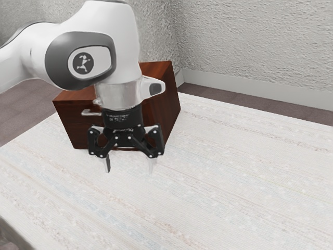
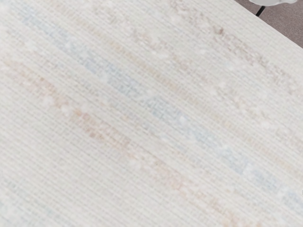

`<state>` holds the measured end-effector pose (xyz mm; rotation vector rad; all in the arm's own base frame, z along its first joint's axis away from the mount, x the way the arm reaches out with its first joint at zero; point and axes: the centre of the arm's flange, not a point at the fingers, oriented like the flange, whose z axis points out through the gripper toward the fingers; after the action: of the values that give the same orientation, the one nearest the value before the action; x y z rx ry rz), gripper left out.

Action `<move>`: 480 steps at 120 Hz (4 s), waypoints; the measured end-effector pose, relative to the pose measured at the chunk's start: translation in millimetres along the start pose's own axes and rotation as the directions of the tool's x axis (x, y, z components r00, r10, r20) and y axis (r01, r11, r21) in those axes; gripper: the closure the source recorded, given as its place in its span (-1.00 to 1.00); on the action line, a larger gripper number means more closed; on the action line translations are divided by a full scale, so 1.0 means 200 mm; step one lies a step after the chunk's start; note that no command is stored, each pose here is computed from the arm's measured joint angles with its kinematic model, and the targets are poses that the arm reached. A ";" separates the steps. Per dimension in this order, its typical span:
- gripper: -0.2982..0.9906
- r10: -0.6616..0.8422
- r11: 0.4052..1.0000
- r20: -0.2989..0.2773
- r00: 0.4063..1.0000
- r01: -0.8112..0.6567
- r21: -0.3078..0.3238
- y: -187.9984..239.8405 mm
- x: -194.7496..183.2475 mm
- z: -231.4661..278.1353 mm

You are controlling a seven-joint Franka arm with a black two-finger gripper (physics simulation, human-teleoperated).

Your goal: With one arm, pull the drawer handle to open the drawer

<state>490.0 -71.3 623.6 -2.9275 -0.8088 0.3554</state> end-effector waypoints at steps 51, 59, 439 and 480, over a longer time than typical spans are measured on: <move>-0.54 -0.613 0.775 -0.042 0.789 0.591 -0.221 -0.51 0.37 -0.17; -0.54 -0.680 0.717 -0.023 0.733 0.658 -0.229 -0.62 0.40 -0.16; 0.31 -0.966 0.128 0.144 0.216 0.878 -0.460 -1.17 1.11 0.30; 0.32 -0.967 0.119 0.142 0.210 0.871 -0.477 -1.19 1.01 0.31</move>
<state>524.8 236.7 556.2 -1.8978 -2.7205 -0.3343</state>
